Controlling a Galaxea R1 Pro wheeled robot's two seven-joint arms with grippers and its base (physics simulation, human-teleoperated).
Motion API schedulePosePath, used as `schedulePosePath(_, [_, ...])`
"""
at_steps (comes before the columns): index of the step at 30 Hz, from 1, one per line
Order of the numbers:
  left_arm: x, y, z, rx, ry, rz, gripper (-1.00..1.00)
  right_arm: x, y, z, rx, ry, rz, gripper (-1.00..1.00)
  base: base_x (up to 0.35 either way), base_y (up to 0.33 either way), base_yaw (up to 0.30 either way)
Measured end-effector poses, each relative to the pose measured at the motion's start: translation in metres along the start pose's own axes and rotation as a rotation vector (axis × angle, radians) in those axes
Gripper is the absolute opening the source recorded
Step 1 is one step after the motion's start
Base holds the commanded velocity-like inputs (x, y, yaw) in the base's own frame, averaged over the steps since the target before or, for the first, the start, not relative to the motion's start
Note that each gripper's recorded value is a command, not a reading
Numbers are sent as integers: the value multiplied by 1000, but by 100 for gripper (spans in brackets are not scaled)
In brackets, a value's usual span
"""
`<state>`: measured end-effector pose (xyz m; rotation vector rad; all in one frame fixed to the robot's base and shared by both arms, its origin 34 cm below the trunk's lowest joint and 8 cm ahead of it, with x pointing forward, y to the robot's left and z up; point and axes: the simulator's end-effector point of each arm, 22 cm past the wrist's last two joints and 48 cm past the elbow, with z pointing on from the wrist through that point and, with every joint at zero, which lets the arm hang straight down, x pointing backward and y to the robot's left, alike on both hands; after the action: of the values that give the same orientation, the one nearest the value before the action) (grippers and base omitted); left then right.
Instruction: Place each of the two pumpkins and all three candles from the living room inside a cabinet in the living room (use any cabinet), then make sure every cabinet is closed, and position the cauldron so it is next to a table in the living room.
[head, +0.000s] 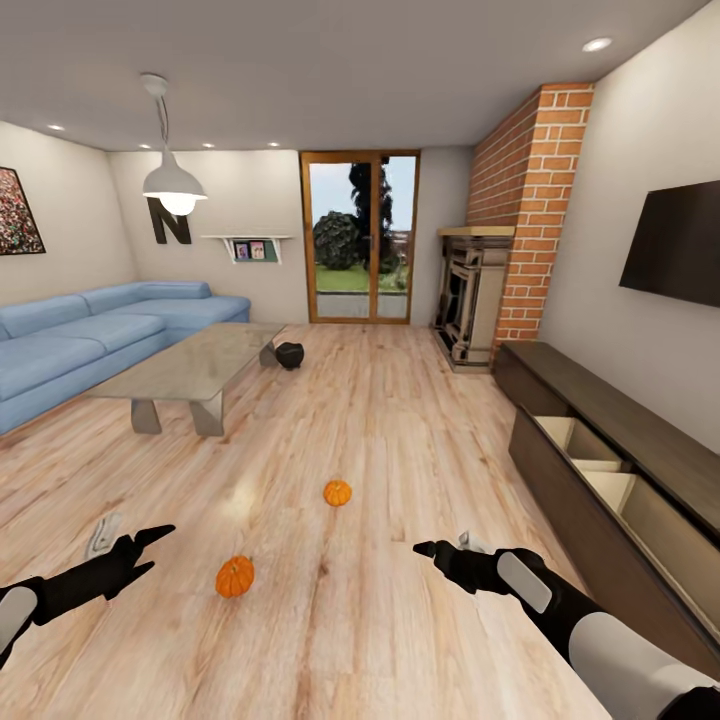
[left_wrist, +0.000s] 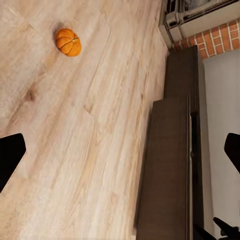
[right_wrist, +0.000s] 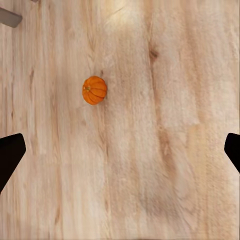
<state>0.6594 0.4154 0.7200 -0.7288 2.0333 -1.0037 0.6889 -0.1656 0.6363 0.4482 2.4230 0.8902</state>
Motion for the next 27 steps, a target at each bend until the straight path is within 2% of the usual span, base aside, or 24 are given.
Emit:
schedulePosePath(14, [-1,0,-1,2,-2,-1,100,-4,4,1,-11,-19,3,100,234,219,0])
schedulePosePath(19, [-1,0,0,3,-1,-3,100,-27,4,-1,-12,-119,-15,100,34,314,0])
schedulePosePath(22, [-1,0,-1,2,-1,-3,100,-33,5,-2,-12,-150,-31,100,5,325,0])
schedulePosePath(27, [-1,0,-1,2,-1,-3,100,-50,1,-5,13,-229,-100,100,1,328,0])
